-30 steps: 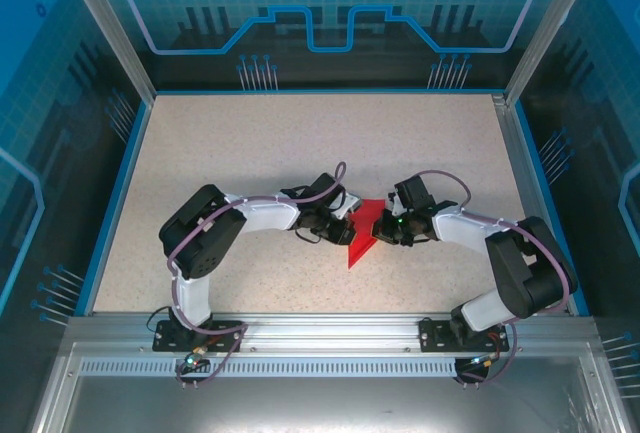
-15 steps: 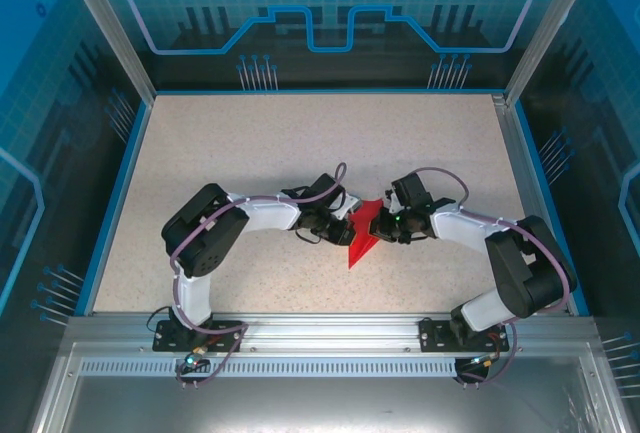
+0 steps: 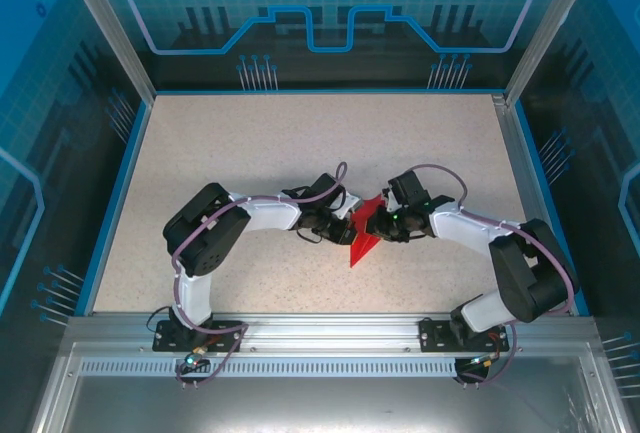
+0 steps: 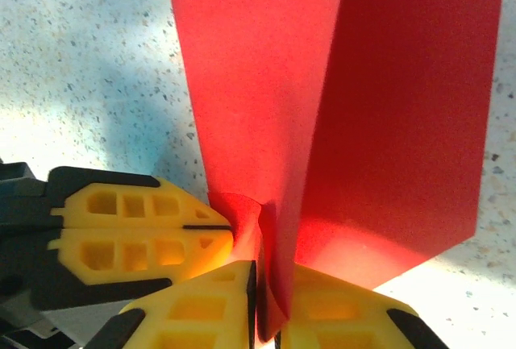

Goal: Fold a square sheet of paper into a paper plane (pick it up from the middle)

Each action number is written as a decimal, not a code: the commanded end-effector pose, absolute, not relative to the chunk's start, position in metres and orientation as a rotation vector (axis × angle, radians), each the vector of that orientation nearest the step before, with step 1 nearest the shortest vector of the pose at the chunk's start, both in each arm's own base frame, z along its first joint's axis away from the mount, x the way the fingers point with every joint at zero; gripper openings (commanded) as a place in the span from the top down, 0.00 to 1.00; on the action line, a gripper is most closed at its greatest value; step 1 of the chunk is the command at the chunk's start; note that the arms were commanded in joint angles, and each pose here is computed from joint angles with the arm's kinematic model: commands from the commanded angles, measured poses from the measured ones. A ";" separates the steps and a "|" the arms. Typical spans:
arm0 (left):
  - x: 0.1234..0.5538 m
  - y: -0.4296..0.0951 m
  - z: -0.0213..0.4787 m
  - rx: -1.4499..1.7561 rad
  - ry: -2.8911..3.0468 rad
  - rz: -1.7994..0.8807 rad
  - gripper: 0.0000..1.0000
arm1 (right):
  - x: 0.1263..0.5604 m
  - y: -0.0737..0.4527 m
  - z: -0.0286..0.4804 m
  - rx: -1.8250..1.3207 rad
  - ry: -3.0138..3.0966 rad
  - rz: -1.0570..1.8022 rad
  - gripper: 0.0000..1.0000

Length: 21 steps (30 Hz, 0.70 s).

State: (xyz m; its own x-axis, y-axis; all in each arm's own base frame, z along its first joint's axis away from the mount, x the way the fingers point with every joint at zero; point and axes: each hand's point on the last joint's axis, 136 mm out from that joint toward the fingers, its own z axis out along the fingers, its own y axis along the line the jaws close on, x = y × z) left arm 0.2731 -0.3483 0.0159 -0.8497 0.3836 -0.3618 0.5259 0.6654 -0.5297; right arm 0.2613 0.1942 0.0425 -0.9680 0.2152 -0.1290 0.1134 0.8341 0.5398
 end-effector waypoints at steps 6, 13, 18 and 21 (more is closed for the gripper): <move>0.261 -0.331 -0.016 0.748 2.755 -0.879 1.00 | 0.265 0.205 0.056 0.217 2.815 0.858 0.89; 0.261 -0.332 -0.014 0.742 2.747 -0.899 1.00 | 0.269 0.211 0.053 0.209 2.826 0.880 0.94; 0.262 -0.332 -0.014 0.729 2.748 -0.911 1.00 | 0.270 0.214 0.046 0.208 2.847 0.890 0.95; 0.261 -0.331 -0.015 0.725 2.749 -0.915 1.00 | 0.272 0.216 0.043 0.206 2.855 0.890 0.95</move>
